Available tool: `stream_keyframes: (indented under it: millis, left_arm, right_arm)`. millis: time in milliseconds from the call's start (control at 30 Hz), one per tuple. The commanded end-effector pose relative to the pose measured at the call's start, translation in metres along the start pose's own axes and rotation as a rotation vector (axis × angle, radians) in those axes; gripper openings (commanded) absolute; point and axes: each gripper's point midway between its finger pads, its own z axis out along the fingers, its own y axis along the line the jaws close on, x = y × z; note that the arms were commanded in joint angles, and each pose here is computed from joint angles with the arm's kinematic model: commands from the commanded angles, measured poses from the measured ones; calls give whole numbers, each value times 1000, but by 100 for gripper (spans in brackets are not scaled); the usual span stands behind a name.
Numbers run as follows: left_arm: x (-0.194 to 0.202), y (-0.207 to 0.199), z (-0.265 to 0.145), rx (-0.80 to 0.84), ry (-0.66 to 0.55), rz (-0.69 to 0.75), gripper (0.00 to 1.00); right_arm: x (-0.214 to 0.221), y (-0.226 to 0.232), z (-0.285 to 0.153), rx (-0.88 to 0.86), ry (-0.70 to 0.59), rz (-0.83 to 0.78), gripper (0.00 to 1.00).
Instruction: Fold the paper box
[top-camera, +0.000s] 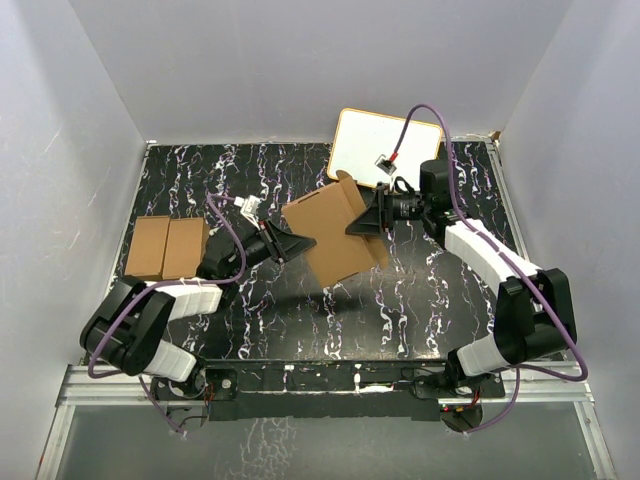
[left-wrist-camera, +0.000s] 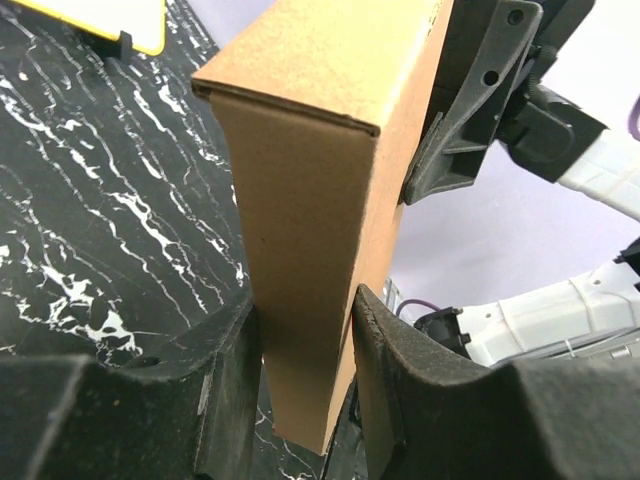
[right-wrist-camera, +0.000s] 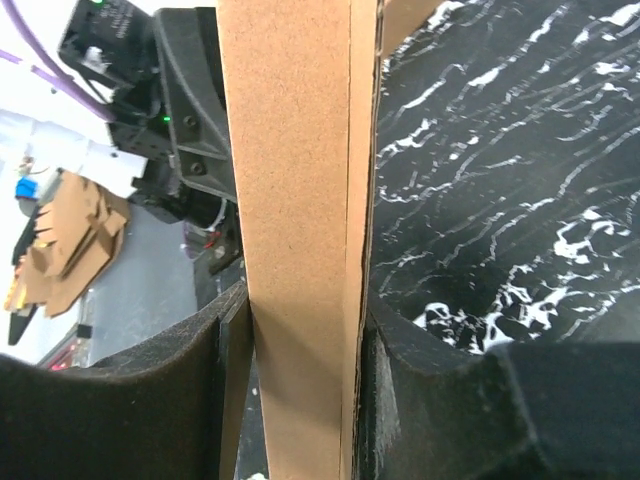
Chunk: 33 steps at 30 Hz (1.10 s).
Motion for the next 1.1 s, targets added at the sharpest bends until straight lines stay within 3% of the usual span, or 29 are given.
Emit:
stream_keyframes:
  millis: [0,467,633,800,1067]
  left_arm:
    - [-11,-1,10,-8,-39,16,14]
    - [-4,27,22,-138,-41,-66,4]
    - [-4,22,22,-99,-54,-58,4]
    - [5,21,17,-57,-39,-45,4]
    - [15,31,14,-79,-16,-65,2]
  right_arm:
    - [-4,-24,6,136,24,-96,43]
    - [7,-69,20,474,157,-285,52]
    - [12,-61,26,387,144,-226,68]
    - [17,-58,17,226,108,-86,68]
    - [23,-70,6,262,87,-101,69]
